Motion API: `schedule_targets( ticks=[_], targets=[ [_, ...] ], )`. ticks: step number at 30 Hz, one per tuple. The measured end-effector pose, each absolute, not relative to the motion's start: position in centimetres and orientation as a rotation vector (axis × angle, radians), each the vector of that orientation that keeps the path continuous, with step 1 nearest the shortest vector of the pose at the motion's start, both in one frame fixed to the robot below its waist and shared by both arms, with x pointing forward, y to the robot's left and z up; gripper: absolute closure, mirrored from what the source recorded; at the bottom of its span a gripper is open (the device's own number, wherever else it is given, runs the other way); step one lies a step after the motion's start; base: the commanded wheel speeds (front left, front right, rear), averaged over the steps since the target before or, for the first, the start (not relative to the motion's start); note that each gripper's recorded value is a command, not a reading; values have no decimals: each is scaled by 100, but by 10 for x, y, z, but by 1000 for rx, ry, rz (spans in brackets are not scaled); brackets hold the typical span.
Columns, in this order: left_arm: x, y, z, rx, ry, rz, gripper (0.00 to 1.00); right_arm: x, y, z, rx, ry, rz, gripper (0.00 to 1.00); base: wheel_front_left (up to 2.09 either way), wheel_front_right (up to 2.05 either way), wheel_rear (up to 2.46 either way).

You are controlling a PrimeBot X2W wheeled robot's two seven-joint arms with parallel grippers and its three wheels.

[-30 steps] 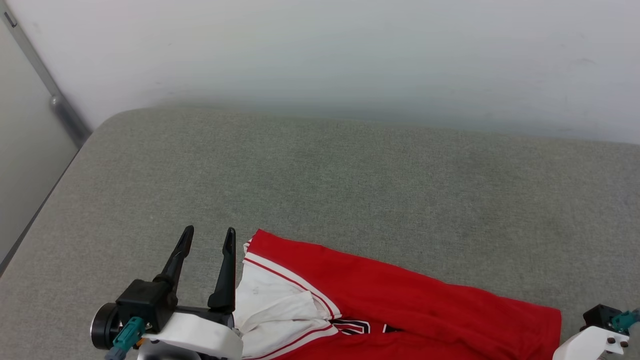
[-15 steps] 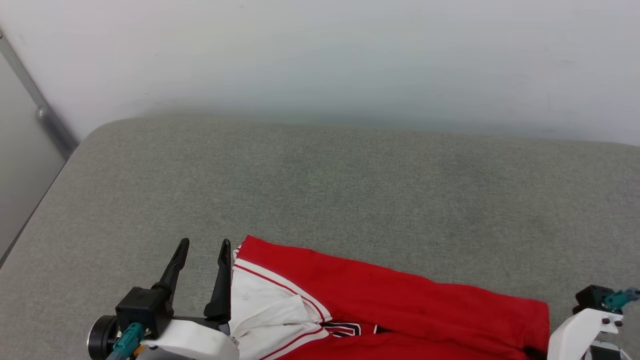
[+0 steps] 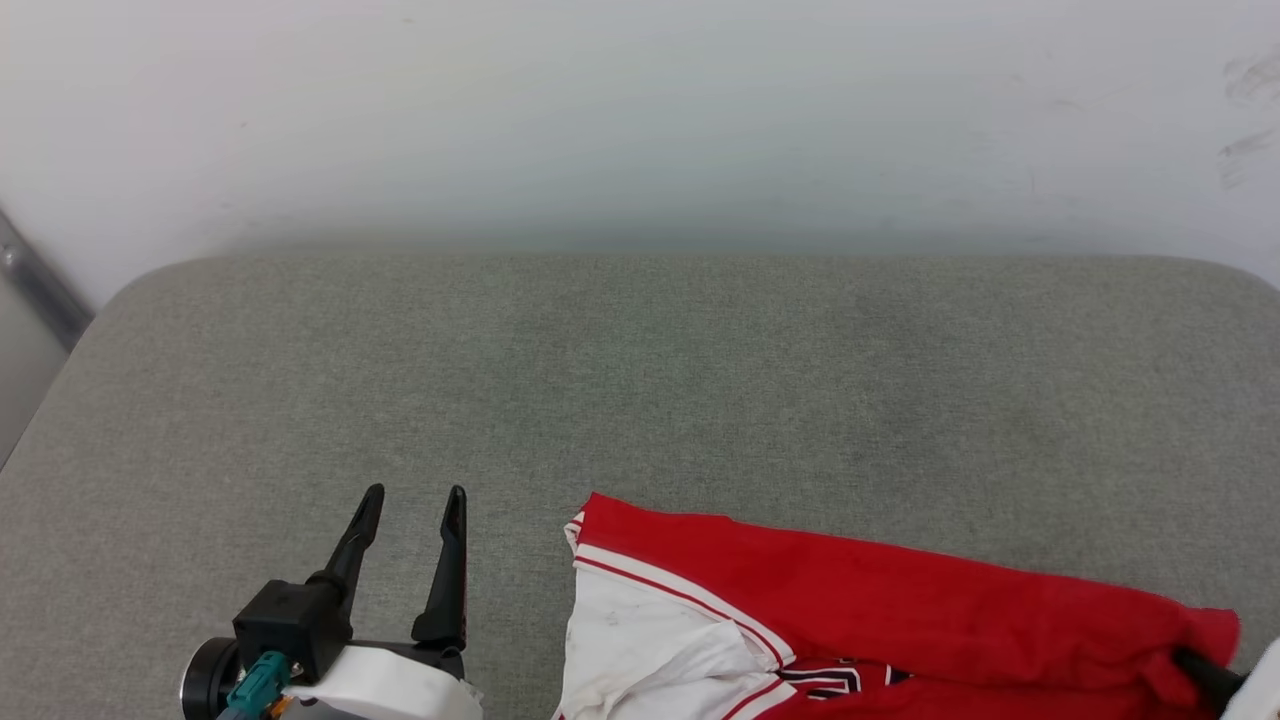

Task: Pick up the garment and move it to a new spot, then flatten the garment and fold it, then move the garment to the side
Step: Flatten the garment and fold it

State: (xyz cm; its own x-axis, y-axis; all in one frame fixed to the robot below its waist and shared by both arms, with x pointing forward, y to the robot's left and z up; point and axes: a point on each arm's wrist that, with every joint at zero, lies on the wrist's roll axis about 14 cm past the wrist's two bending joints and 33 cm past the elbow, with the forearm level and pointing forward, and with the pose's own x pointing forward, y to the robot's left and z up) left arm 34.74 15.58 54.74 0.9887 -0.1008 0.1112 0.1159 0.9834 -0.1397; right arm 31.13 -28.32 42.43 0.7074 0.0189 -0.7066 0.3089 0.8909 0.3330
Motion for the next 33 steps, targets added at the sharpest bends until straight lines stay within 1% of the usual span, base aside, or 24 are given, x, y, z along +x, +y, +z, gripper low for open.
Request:
schedule_targets(
  ticks=[3,7,10,15,19,23,25,26,27,33],
  targets=[
    [347,154,546,-151,-100,-116,0,328,-239,440,673,727,-21,100,0,0,0],
    [345,154,545,-149,-93,-119,0,335,-194,457,809,739,179,100,0,0,0],
    [345,154,546,-151,-96,-118,0,335,-145,461,903,782,359,100,0,0,0],
    [343,158,545,-150,-90,-110,0,330,-72,458,940,869,559,100,0,0,0],
    [341,161,545,-155,-91,-96,0,328,-16,459,951,912,688,100,0,0,0],
    [337,169,542,-154,-85,-70,0,323,30,458,929,954,780,100,0,0,0],
    [336,175,542,-153,-85,-52,0,324,43,454,915,958,788,100,0,0,0],
    [335,177,540,-153,-81,-44,0,325,47,448,884,966,780,63,0,0,0],
    [334,179,539,-153,-77,-35,0,327,49,441,848,968,764,0,0,0,0],
    [333,187,532,-150,-59,-8,0,340,58,433,788,925,735,0,0,0,0]
  ],
)
